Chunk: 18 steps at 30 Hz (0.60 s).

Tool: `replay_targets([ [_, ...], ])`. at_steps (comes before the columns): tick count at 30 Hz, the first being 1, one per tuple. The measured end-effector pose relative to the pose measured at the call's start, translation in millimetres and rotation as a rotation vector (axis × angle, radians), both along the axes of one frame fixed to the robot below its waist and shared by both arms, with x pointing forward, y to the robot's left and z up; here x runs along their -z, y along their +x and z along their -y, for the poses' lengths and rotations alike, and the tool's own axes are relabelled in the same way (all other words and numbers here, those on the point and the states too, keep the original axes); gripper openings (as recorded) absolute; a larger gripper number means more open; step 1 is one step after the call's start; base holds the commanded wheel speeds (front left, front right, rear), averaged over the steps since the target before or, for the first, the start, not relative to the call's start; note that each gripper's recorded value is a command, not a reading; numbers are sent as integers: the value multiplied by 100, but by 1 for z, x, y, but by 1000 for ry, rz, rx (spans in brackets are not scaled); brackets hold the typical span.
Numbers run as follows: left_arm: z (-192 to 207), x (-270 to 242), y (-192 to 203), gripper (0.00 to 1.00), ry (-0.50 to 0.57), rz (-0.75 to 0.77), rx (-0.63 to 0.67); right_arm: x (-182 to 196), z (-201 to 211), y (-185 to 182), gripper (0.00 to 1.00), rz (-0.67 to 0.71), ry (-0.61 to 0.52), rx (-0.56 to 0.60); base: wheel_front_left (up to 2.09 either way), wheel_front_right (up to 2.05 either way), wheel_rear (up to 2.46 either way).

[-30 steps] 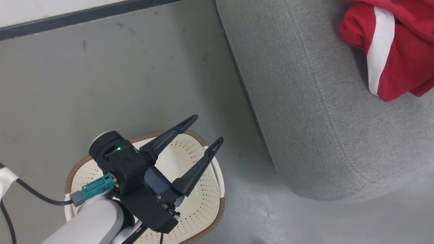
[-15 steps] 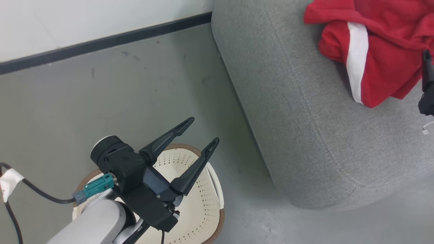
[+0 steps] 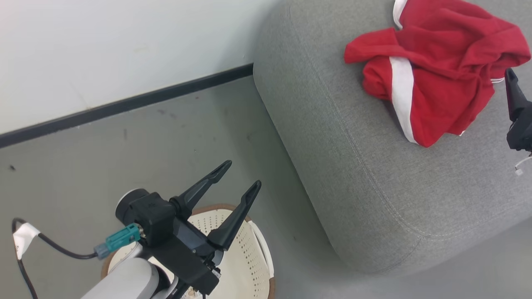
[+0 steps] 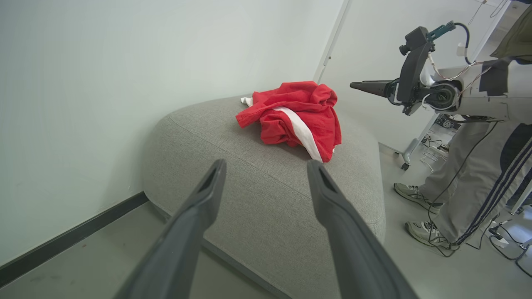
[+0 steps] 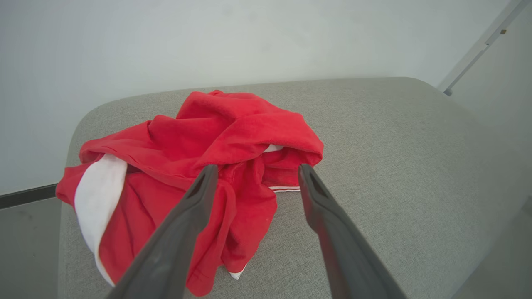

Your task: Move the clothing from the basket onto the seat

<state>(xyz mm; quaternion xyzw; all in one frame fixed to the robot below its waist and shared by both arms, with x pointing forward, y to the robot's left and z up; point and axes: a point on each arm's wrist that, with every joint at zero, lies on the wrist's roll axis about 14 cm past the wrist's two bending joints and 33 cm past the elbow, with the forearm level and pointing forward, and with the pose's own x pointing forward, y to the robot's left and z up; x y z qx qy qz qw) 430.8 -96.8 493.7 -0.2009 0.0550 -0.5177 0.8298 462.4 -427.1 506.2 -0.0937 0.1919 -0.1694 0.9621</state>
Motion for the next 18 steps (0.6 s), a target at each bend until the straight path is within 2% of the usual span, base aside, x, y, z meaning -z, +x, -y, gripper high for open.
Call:
replay_targets([
  [6,-4,-14,-7,100,-1,14,-42,-20,-6,-15,100,84,-18,-48,0,0,0],
  [18,-27,-28,-17,100,5,-1,-163,-46,-58,-20,100,252,5,-212,0,0,0],
])
